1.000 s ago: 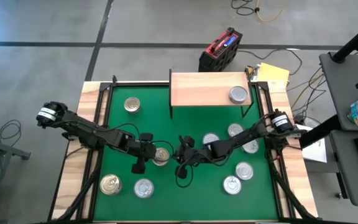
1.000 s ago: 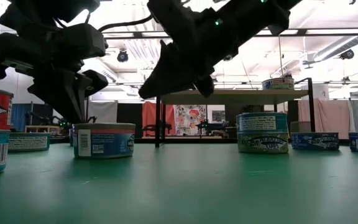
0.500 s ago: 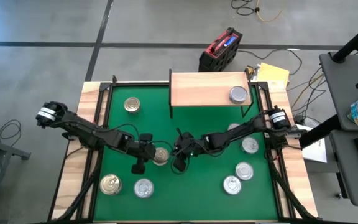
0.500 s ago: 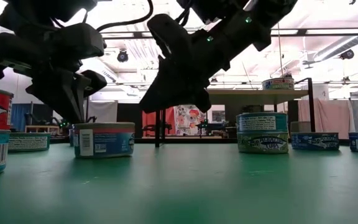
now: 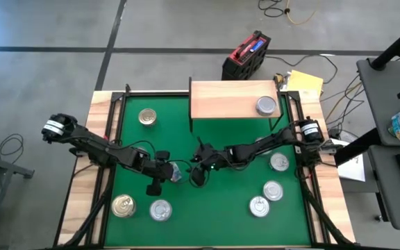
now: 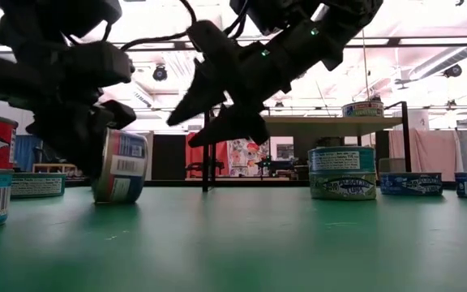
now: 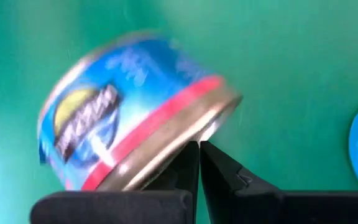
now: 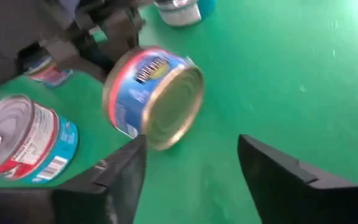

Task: Stack canned seafood by type on shelf
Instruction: Put the blue/pink tuna can on the shelf

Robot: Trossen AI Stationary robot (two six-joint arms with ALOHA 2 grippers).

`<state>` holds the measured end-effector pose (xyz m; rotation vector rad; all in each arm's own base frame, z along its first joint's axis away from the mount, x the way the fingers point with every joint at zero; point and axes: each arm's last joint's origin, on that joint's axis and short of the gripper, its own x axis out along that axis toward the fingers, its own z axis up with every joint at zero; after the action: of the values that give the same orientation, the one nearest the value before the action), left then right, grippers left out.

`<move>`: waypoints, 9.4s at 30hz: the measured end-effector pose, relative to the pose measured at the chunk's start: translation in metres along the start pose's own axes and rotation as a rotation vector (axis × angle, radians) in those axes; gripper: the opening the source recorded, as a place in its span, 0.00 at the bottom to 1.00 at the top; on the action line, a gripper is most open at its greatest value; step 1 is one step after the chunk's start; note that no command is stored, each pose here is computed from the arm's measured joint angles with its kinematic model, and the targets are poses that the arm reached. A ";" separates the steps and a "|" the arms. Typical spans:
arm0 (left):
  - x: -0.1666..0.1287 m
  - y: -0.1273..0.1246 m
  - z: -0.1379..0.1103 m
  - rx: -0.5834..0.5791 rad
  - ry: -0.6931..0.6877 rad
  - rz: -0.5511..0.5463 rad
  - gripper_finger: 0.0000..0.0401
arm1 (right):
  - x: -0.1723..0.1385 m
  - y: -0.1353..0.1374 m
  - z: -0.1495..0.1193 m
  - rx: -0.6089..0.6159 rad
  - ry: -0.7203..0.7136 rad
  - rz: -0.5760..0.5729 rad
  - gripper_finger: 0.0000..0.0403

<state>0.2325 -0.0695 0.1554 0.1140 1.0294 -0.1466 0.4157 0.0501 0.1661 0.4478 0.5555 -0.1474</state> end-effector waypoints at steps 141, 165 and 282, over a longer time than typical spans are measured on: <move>-0.038 -0.029 0.139 1.233 -0.152 1.265 0.73 | -0.147 -0.049 0.008 0.610 -0.306 0.768 0.48; -0.039 -0.029 0.139 1.115 -0.186 1.281 0.44 | -0.146 -0.049 0.014 0.568 -0.380 0.723 0.58; -0.048 -0.017 0.057 0.567 -1.141 0.527 0.44 | -0.140 0.087 0.040 -1.092 -0.239 -0.055 0.48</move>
<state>0.2531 -0.0927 0.2257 0.7192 -0.2218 -0.0010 0.3388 0.1123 0.3039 -0.6409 0.3425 0.0622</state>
